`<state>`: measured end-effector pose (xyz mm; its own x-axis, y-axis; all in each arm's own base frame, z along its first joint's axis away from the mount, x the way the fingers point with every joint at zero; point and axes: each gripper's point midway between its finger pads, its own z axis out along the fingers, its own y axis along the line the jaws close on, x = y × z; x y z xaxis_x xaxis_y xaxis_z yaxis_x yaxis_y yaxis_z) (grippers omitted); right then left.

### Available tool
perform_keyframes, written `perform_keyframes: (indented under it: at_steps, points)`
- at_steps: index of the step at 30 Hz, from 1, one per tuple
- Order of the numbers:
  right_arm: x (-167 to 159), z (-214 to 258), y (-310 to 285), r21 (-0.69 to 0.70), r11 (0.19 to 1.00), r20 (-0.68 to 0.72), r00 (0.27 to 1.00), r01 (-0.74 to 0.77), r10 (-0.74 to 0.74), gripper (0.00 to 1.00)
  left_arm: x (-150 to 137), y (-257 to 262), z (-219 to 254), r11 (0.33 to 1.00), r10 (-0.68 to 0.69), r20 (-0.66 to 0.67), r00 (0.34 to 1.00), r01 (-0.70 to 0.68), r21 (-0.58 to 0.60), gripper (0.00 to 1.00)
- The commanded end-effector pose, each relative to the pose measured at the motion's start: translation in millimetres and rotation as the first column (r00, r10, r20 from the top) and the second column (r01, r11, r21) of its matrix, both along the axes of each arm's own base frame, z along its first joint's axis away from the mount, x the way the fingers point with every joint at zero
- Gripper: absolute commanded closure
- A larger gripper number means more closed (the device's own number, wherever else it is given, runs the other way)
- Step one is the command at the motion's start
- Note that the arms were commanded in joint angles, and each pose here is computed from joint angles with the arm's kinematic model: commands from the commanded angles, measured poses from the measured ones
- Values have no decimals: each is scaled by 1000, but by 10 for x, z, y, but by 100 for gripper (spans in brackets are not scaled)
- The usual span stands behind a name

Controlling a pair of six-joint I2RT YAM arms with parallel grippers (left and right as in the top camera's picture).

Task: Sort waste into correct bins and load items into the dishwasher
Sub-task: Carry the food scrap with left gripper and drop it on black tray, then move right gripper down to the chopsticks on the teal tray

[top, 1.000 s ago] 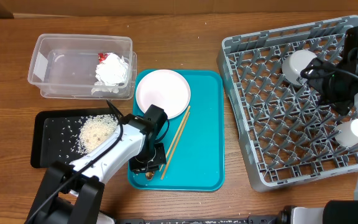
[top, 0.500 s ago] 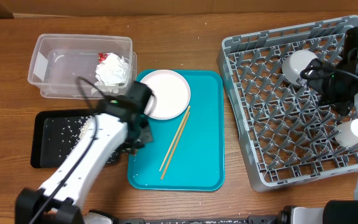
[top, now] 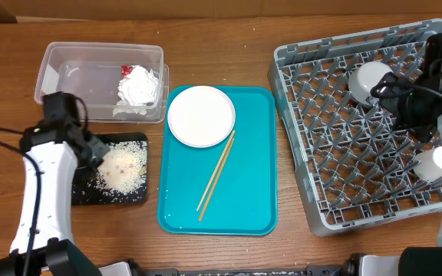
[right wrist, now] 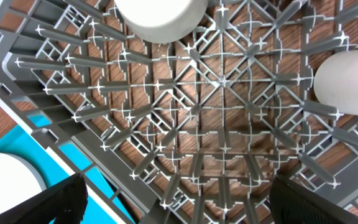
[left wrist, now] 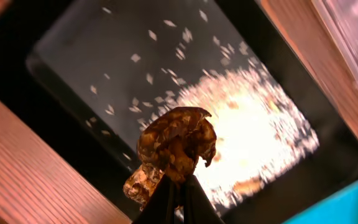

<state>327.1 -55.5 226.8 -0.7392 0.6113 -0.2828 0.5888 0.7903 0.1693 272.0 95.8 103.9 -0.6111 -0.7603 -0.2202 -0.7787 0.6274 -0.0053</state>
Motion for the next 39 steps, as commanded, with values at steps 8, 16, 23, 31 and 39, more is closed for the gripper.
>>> perform_keyframes:
  at_steps: [8, 16, 23, 31, 39]
  points:
    - [2, 18, 3, 4, 1000, 5, 1000, -3, 3, 4, -6, 417, -320, 991, 60, -117, 991, -46, 122, 96]
    - [-11, 13, 5, 5, 1000, -1, 1000, -3, 3, 4, -11, 416, -617, 994, 56, -197, 979, -37, 100, 88]
    - [-16, 11, 6, 5, 1000, -3, 1000, -3, 3, 4, 31, 416, -622, 996, 4, -207, 978, 15, 90, 63]
    - [-14, 12, 9, 3, 1000, -3, 1000, -12, 12, 4, 420, 150, 8, 990, -129, -53, 990, 125, -71, 52]
    - [116, 86, 669, 136, 945, 90, 953, -299, 288, 4, 354, -430, 623, 904, -371, 131, 919, 390, -173, 41]
